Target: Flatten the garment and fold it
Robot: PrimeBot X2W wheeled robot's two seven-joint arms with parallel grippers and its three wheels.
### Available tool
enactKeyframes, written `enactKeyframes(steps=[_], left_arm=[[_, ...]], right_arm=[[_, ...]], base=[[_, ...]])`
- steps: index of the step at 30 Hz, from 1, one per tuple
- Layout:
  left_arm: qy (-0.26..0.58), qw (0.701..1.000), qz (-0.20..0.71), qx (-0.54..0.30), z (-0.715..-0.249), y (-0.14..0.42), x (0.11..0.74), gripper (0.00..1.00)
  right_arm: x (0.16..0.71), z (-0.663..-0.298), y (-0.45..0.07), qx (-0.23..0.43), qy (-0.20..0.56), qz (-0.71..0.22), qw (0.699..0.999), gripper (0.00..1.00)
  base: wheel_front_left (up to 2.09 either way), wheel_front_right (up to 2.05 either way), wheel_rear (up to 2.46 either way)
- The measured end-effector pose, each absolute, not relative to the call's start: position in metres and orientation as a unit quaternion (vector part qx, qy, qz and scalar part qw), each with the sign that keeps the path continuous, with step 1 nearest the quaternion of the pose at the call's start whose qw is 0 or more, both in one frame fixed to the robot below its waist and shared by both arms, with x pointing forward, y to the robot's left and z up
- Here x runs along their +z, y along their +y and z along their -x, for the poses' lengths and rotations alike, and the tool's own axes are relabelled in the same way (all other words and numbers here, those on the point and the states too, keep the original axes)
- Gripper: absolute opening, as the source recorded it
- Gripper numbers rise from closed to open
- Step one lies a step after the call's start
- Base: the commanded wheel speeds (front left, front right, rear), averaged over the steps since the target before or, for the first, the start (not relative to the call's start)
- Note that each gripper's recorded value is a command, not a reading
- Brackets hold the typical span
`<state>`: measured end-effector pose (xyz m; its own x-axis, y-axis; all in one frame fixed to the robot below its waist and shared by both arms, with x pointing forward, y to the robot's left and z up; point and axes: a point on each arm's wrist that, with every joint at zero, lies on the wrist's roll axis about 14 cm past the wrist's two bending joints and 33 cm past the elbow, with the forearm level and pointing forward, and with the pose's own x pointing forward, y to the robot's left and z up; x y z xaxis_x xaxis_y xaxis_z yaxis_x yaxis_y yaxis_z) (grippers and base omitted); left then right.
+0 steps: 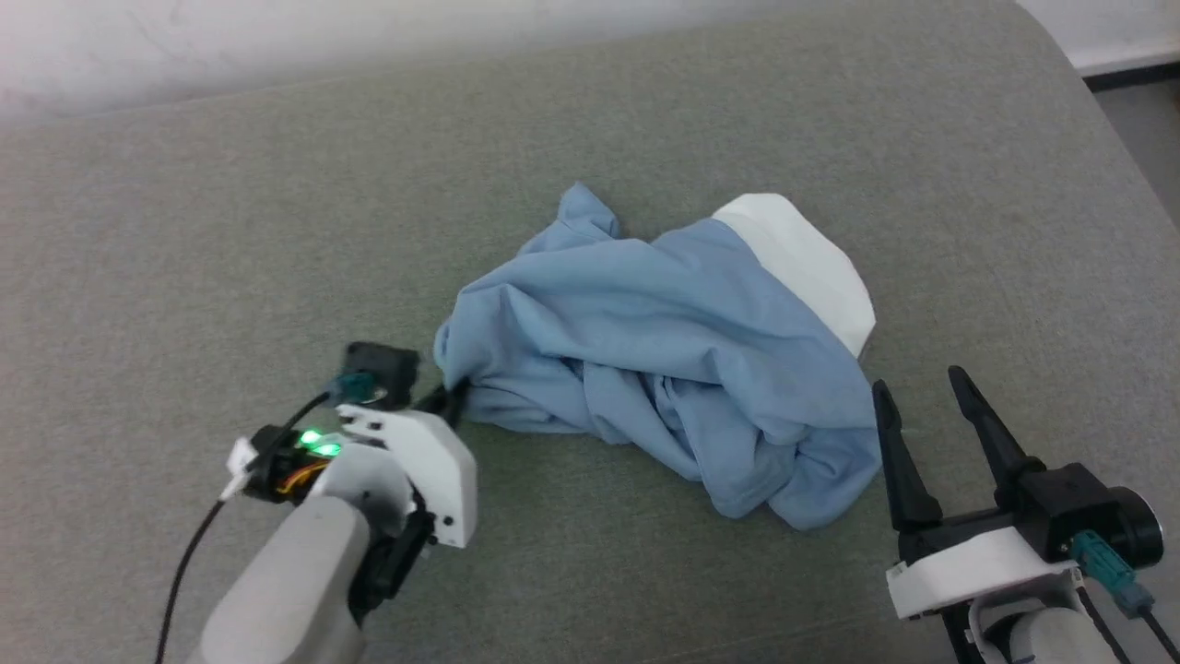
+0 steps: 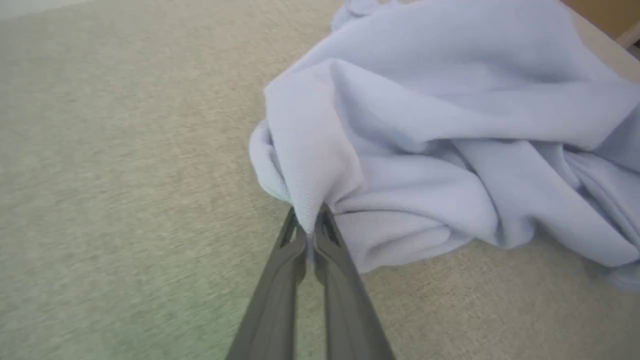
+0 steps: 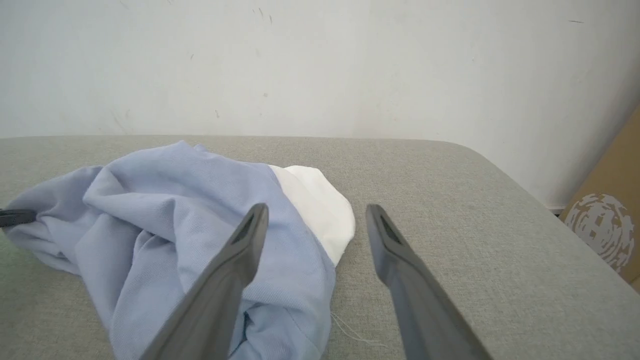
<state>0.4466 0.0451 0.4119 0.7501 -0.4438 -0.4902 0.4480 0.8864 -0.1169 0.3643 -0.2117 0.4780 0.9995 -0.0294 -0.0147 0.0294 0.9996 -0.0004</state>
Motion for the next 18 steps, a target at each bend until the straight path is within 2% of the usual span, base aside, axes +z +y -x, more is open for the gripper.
enactKeyframes(steps=[4,8,13,16,17,18], left_arm=[[0.195,0.967,0.025,-0.163,-0.453,0.092,0.440,0.00],[0.156,0.984,0.038,-0.077,-0.438,0.152,0.459,0.00],[0.184,0.981,0.052,0.021,-0.387,0.215,0.447,0.00],[0.228,0.971,0.062,0.035,-0.351,0.221,0.428,0.00],[0.230,0.970,0.067,0.034,-0.343,0.218,0.426,0.44],[0.226,0.971,0.073,0.032,-0.340,0.215,0.427,0.99]], right_arm=[[0.480,-0.364,-0.204,-0.001,0.004,0.003,1.000,1.00],[0.481,-0.365,-0.189,0.022,0.000,0.003,1.000,1.00],[0.486,-0.372,-0.168,0.054,-0.008,0.000,0.999,1.00],[0.482,-0.374,-0.159,0.068,-0.002,0.000,0.998,1.00],[0.478,-0.375,-0.157,0.071,0.006,0.000,0.997,1.00],[0.475,-0.376,-0.156,0.073,0.014,-0.002,0.997,1.00]], base=[[0.00,0.00,0.00],[0.00,0.00,0.00],[0.00,0.00,0.00],[0.00,0.00,0.00],[0.00,0.00,0.00],[0.00,0.00,0.00]])
